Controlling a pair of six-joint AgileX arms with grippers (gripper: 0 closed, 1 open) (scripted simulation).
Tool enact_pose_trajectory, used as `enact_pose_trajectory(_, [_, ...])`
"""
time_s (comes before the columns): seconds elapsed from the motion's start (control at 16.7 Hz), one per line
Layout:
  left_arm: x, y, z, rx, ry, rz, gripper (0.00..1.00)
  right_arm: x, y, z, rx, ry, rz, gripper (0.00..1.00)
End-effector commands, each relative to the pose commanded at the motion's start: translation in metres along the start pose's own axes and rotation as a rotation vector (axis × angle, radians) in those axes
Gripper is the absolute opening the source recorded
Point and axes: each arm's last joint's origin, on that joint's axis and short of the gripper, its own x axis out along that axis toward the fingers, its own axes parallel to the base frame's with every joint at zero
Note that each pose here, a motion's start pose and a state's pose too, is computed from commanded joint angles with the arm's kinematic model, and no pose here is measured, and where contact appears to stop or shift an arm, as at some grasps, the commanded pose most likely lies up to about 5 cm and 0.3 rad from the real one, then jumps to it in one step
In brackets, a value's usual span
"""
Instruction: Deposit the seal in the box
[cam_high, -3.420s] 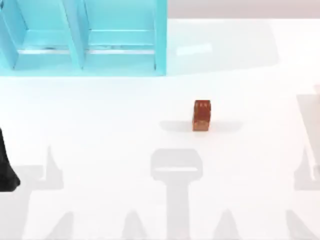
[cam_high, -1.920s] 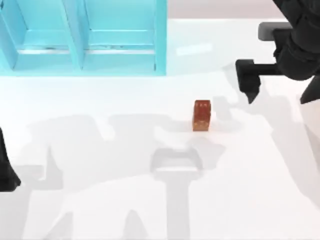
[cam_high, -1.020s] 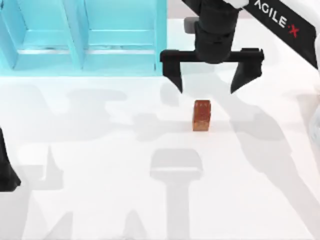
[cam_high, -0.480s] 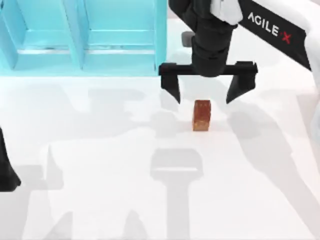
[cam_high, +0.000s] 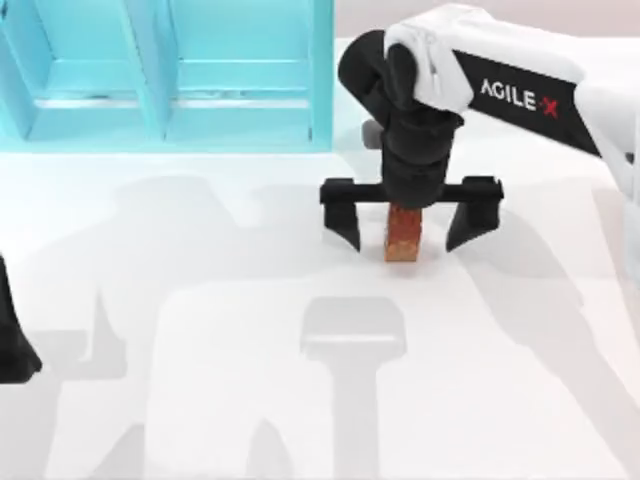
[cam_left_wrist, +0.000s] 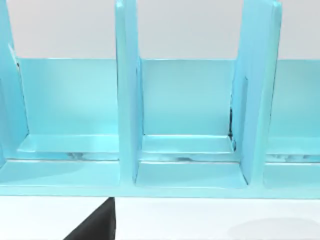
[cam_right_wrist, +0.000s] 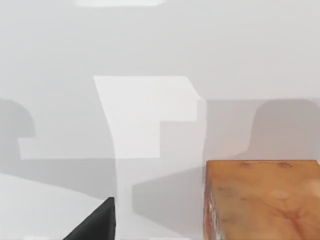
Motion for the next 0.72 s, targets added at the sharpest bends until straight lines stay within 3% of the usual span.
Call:
enact_pose_trajectory(0.18, [0.0000, 0.0000, 0.0000, 0.000, 0.000, 0.000, 1.00, 0.0000, 0.0000, 0.0000, 0.000, 0.000, 0.000, 1.00])
enact_pose_trajectory(0.72, [0.0000, 0.0000, 0.0000, 0.000, 0.000, 0.000, 1.00, 0.0000, 0.0000, 0.0000, 0.000, 0.000, 0.000, 0.32])
